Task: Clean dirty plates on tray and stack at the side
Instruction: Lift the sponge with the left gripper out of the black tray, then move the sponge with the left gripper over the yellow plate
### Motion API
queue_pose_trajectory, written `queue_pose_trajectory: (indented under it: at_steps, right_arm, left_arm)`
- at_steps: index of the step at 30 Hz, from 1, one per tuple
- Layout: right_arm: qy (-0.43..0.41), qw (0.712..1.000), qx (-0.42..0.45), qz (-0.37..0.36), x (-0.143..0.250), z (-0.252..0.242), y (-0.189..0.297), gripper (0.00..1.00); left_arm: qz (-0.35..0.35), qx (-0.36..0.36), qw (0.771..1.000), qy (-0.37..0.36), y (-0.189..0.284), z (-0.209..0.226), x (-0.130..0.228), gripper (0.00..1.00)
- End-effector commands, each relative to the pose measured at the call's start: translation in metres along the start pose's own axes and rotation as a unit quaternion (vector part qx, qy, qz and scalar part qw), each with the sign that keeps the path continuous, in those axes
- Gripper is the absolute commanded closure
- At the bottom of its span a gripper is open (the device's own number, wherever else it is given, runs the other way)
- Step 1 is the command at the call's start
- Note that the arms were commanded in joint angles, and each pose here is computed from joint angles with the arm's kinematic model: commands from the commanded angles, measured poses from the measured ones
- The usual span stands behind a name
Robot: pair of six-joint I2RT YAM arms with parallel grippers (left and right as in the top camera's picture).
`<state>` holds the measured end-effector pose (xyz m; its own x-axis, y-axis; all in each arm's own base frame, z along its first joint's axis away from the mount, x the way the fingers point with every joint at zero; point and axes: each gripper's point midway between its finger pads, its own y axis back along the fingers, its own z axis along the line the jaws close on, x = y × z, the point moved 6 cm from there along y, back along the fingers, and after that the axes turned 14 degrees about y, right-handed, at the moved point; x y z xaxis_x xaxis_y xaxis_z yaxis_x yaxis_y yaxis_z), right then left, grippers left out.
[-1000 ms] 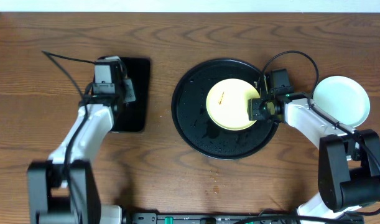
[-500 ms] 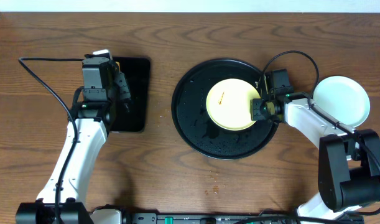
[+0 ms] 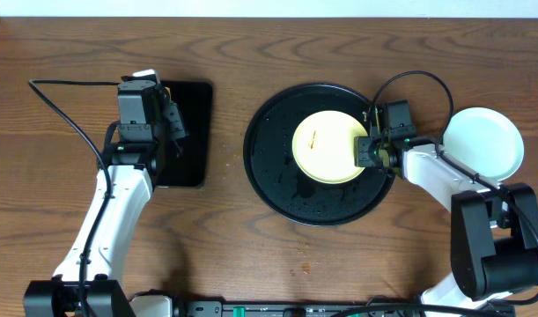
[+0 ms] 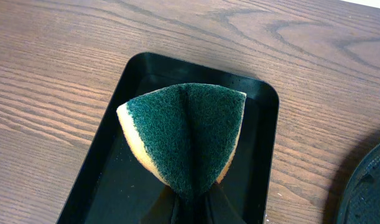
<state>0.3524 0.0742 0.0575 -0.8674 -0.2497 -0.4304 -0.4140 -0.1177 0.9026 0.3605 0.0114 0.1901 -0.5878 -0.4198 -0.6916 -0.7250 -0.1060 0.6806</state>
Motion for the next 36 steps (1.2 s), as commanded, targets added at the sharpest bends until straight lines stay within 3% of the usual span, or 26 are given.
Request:
queue_pose_trajectory:
  at_steps: [1,8,9,16,22,26,36]
  right_arm:
    - [-0.005,1.000,-0.004,0.021,0.017,0.000,-0.007,0.53]
    - [-0.005,1.000,-0.004,0.018,0.016,0.000,-0.007,0.96]
    - [-0.005,1.000,-0.004,0.018,0.016,0.000,-0.007,0.99]
    - [-0.012,1.000,-0.011,0.016,0.015,0.001,-0.007,0.99]
    - [-0.012,1.000,-0.011,0.014,0.014,0.002,-0.007,0.99]
    - [-0.012,1.000,-0.012,0.013,0.014,0.002,-0.007,0.99]
    - [-0.006,1.000,-0.018,0.011,0.013,0.007,-0.007,0.99]
  left_arm:
    - [-0.006,-0.005,1.000,-0.019,-0.001,0.001,-0.004,0.93]
    - [0.007,0.007,0.998,-0.066,-0.001,-0.001,0.000,0.93]
    - [0.007,0.007,0.998,-0.066,-0.001,-0.001,0.000,0.93]
    - [0.031,0.013,0.997,-0.067,0.017,-0.011,-0.018,0.93]
    - [0.090,0.101,0.990,-0.034,0.030,-0.043,-0.032,0.93]
    - [0.148,0.202,0.968,-0.014,0.026,-0.077,-0.015,0.93]
    - [0.224,0.270,0.931,-0.100,-0.009,-0.170,0.070,0.93]
